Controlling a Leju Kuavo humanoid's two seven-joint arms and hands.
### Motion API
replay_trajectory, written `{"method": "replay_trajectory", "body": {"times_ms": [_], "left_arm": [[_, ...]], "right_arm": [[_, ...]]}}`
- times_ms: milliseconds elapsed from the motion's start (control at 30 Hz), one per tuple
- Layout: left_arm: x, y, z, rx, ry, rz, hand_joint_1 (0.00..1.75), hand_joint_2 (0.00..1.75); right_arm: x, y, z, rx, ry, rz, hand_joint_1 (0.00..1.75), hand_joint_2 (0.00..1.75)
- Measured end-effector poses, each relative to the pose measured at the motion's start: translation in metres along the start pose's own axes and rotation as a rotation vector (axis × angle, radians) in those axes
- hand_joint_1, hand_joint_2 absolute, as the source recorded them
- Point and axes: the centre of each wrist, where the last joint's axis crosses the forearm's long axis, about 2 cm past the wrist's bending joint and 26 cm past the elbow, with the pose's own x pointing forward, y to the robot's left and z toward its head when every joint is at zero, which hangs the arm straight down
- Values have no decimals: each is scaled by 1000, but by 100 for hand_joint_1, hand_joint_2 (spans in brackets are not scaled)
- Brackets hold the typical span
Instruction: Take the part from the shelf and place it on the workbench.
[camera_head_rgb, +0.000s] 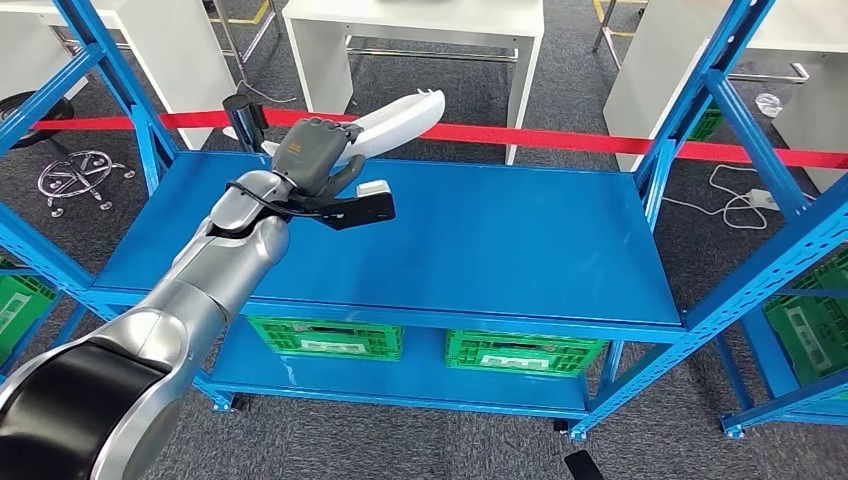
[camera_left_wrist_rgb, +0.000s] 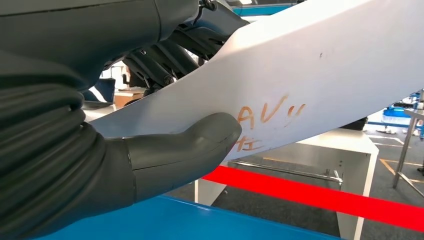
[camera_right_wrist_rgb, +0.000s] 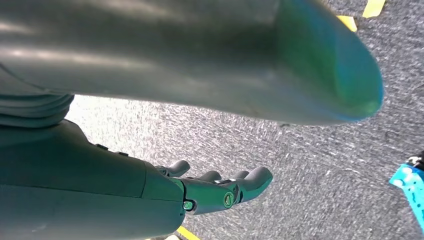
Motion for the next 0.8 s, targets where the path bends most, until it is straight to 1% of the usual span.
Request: {"method": "replay_trajectory", "body": {"times_ms": [200, 467, 800], "left_arm": [[2, 16, -6, 23, -5, -10, 175, 175], [-6, 18, -2, 24, 17, -18, 175, 175], [-3, 30, -6, 39, 20, -29, 175, 175]], "right_arm": [[1, 1, 0, 3, -3, 4, 0, 0], [2, 2, 0, 5, -5, 7, 0, 0], [2, 4, 0, 12, -3, 11, 0, 0]]}}
